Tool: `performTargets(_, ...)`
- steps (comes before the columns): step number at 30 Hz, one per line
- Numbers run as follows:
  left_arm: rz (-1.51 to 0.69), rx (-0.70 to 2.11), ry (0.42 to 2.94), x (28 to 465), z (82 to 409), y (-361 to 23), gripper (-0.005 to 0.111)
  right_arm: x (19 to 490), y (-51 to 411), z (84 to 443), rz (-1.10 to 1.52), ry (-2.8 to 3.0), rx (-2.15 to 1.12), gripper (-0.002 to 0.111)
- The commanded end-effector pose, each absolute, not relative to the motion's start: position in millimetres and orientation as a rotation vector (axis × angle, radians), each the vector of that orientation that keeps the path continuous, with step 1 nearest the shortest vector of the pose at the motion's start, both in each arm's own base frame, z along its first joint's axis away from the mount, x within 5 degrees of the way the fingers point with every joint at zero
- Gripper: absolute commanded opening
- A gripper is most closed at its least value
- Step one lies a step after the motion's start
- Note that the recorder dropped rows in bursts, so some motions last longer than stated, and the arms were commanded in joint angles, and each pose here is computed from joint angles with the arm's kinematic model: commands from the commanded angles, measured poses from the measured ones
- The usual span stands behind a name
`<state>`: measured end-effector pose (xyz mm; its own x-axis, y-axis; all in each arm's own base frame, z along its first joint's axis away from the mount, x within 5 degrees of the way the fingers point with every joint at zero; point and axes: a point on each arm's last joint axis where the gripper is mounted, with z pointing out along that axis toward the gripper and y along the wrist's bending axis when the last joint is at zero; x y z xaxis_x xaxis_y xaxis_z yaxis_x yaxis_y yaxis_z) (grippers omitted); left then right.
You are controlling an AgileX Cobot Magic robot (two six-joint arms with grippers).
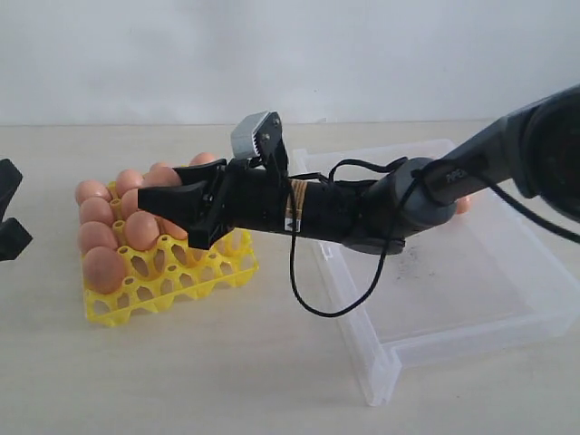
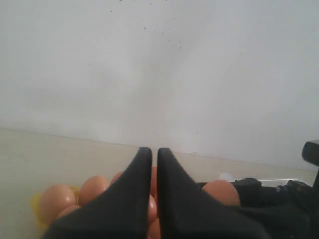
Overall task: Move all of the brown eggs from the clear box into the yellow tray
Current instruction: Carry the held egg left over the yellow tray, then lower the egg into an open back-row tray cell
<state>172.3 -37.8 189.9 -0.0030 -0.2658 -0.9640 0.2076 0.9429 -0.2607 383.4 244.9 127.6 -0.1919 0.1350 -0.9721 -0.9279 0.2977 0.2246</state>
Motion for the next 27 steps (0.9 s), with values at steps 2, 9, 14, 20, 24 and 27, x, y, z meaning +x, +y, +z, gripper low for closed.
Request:
performTargets(2, -0.347, -0.042, 1.514, 171, 191, -36, 0.004, 385, 259, 111, 1.220, 1.406, -0.851, 0.000)
performTargets(9, -0.341, -0.036, 1.514, 171, 191, -36, 0.004, 382, 276, 105, 1.247, 1.390, -0.907, 0.000)
performTargets(14, -0.339, -0.034, 1.514, 171, 191, -36, 0.004, 382, 280, 101, 1.206, 1.441, -0.920, 0.000)
performTargets(20, -0.339, -0.034, 1.514, 171, 191, -36, 0.004, 387, 282, 91, 1.104, 1.525, -1.041, 0.000)
performTargets(24, -0.339, -0.034, 1.514, 171, 191, -36, 0.004, 392, 286, 87, 1.115, 1.523, -1.045, 0.000)
performTargets(27, -0.339, -0.034, 1.514, 171, 191, -36, 0.004, 394, 287, 80, 1.124, 1.535, -1.038, 0.000)
